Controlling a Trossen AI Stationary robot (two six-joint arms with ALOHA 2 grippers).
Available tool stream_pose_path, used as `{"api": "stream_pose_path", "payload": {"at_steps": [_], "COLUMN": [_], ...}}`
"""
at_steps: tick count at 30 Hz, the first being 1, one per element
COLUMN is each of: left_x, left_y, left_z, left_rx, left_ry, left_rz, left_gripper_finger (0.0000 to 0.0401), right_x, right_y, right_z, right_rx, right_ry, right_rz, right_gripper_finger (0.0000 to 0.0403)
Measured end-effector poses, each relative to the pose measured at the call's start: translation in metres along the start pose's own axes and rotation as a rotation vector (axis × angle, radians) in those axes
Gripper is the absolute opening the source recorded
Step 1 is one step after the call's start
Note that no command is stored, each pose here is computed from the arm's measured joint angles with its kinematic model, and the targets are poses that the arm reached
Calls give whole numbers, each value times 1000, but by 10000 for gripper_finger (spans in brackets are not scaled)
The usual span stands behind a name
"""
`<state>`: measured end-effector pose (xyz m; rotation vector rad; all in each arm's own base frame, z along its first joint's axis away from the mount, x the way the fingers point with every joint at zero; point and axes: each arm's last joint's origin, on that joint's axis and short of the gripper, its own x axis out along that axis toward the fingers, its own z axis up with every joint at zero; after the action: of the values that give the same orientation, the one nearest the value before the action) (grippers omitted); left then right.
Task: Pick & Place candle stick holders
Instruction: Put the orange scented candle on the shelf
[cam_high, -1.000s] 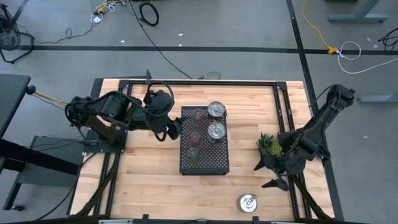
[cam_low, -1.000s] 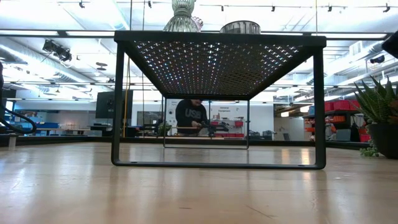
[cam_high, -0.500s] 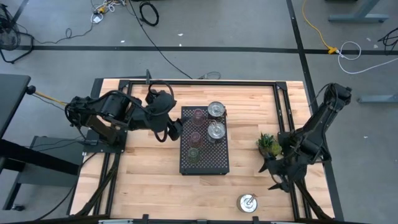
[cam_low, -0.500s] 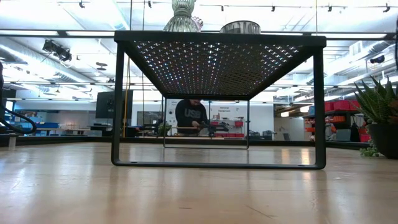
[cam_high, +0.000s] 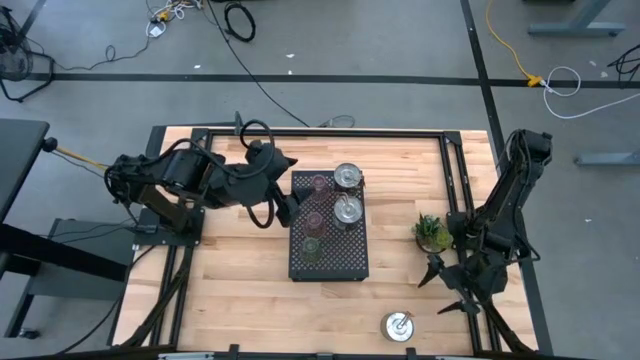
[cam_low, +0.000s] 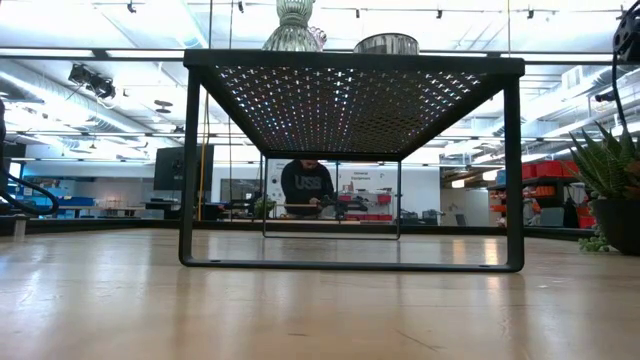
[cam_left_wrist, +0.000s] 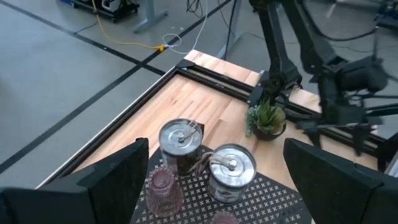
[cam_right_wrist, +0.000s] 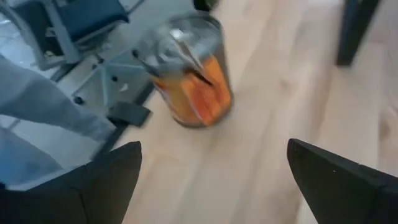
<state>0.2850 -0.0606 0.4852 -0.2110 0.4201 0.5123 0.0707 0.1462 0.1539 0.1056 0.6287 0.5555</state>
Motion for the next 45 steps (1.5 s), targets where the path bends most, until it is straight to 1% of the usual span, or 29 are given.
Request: {"api": "stream_pose_path", "payload": {"at_steps": [2,5,9,12,17,20,25,26,30,35,39,42,45], "left_x": [0,0,0,0,0,0,0,0,0,0,-1,-1,-1], "left_y": [0,-1,-1,-1,-2,-2,-2,-2,-2,-3,-3,-3,-3], "left_z": [0,1,1,1,3,3,3,3,3,3,3,3,3], "left_rx": [-2,-6,-6,-8,-24,-26,-28,-29,-32,-34,-34,-34,-35], "left_ry": [-2,-7,-7,-8,-24,-24,-24,-25,-28,-22,-19,-19,-20], "left_rz": [-2,-4,-4,-5,-13,-14,-14,-14,-16,-35,-43,-43,-43], "left_gripper_finger": [374,374,374,374,374,374,374,374,374,374,374,374,374], "right_x": [2,3,3,5,10,14,21,23,32,40,46,51,60], "right_y": [-4,-8,-10,-11,-5,1,8,9,7,5,6,11,13], "right_z": [-8,-14,-19,-25,-28,-30,-34,-33,-39,-49,-52,-47,-43], "right_rx": [15,32,-10,-39,-88,-85,-89,-89,-127,-141,-125,-115,-139], "right_ry": [-7,-59,-125,-106,-123,-141,-156,-162,-146,-105,-121,-173,-168], "right_rz": [-4,33,44,19,15,49,55,49,-41,-71,-71,-88,-111], "right_gripper_finger": [400,400,400,400,400,400,400,400,400,400,400,400,400]}}
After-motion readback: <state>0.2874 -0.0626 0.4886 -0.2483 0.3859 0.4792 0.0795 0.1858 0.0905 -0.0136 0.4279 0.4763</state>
